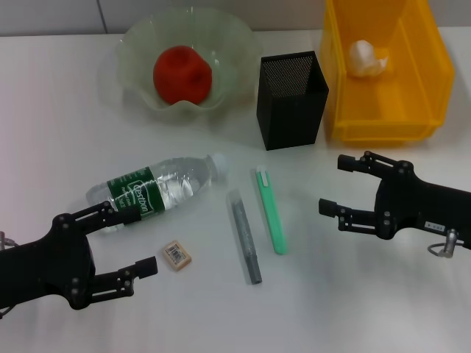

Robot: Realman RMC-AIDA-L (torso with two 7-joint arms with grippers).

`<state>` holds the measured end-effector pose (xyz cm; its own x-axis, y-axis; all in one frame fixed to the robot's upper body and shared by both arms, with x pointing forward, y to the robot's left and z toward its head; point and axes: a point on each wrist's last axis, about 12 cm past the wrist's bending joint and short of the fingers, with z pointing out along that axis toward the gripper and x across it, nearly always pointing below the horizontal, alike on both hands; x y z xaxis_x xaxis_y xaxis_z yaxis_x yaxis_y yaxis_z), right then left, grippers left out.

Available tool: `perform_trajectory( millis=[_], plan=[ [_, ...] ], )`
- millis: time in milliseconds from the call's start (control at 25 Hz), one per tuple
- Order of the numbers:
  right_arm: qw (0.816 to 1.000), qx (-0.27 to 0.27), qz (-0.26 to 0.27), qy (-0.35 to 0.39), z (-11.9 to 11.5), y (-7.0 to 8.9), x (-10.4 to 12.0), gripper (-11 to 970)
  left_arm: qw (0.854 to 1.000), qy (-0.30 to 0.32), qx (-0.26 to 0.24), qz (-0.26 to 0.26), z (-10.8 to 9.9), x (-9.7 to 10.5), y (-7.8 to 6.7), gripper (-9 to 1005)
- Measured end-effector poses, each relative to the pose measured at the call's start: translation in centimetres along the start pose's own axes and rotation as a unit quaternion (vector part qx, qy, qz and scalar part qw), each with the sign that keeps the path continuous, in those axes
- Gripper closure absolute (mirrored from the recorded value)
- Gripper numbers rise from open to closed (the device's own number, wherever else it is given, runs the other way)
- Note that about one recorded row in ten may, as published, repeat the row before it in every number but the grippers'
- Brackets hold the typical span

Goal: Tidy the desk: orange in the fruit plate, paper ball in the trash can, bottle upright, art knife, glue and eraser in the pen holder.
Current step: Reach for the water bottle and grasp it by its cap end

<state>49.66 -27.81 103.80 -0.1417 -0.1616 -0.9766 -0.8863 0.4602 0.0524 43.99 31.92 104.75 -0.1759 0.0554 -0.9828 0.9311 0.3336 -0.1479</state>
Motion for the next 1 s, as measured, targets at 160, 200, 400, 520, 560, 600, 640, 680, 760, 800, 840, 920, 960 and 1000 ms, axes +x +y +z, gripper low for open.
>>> perform_trajectory(
  millis=[160, 200, 400, 520, 560, 600, 640, 680, 760, 800, 840, 920, 960, 1000],
  plan=[
    [1.0, 0.013, -0.003, 0.014, -0.1, 0.1, 0.7, 124, 1.0, 0.0, -0.001, 0.0, 0.0, 0.0, 0.0, 318],
    [1.0, 0.013, -0.003, 0.017, 0.0, 0.1, 0.8, 124, 1.0, 0.0, -0.001, 0.0, 0.0, 0.0, 0.0, 318],
    [1.0, 0.013, -0.004, 0.019, 0.0, 0.2, 0.9, 124, 1.0, 0.001, -0.001, 0.0, 0.0, 0.0, 0.0, 320],
    [1.0, 0.013, -0.004, 0.019, 0.0, 0.2, 0.9, 124, 1.0, 0.0, 0.0, 0.001, 0.0, 0.0, 0.0, 321],
    [1.0, 0.013, -0.004, 0.019, 0.0, 0.2, 1.0, 124, 1.0, 0.0, 0.0, 0.001, 0.0, 0.0, 0.1, 322],
    [1.0, 0.013, -0.004, 0.019, 0.0, 0.2, 1.0, 124, 1.0, 0.0, 0.001, 0.002, 0.1, -0.1, 0.1, 322],
    [1.0, 0.013, -0.004, 0.019, 0.0, 0.2, 1.0, 124, 1.0, 0.0, 0.002, 0.003, 0.1, -0.2, 0.2, 322],
    [1.0, 0.013, -0.003, 0.02, 0.0, 0.2, 1.0, 124, 1.0, -0.001, 0.003, 0.002, 0.2, -0.2, 0.2, 323],
    [1.0, 0.013, -0.002, 0.02, 0.0, 0.3, 1.1, 124, 1.0, -0.006, 0.0, 0.0, 0.4, -0.6, 0.6, 324],
    [1.0, 0.013, -0.001, 0.02, -0.1, 0.3, 1.1, 124, 1.0, -0.011, -0.003, 0.001, 0.5, -0.9, 0.9, 324],
    [1.0, 0.014, -0.001, 0.02, -0.1, 0.4, 1.1, 124, 1.0, -0.017, -0.006, 0.001, 0.7, -1.1, 1.1, 324],
    [1.0, 0.014, 0.0, 0.02, -0.2, 0.4, 1.2, 124, 0.999, -0.038, -0.016, 0.008, 1.8, -1.8, 1.9, 325],
    [1.0, 0.014, 0.0, 0.019, -0.2, 0.4, 1.2, 124, 0.999, -0.041, -0.018, 0.01, 2.1, -2.0, 2.1, 325],
    [1.0, 0.014, 0.0, 0.019, -0.2, 0.4, 1.2, 124, 0.999, -0.045, -0.019, 0.011, 2.6, -2.3, 2.4, 326]
  ],
)
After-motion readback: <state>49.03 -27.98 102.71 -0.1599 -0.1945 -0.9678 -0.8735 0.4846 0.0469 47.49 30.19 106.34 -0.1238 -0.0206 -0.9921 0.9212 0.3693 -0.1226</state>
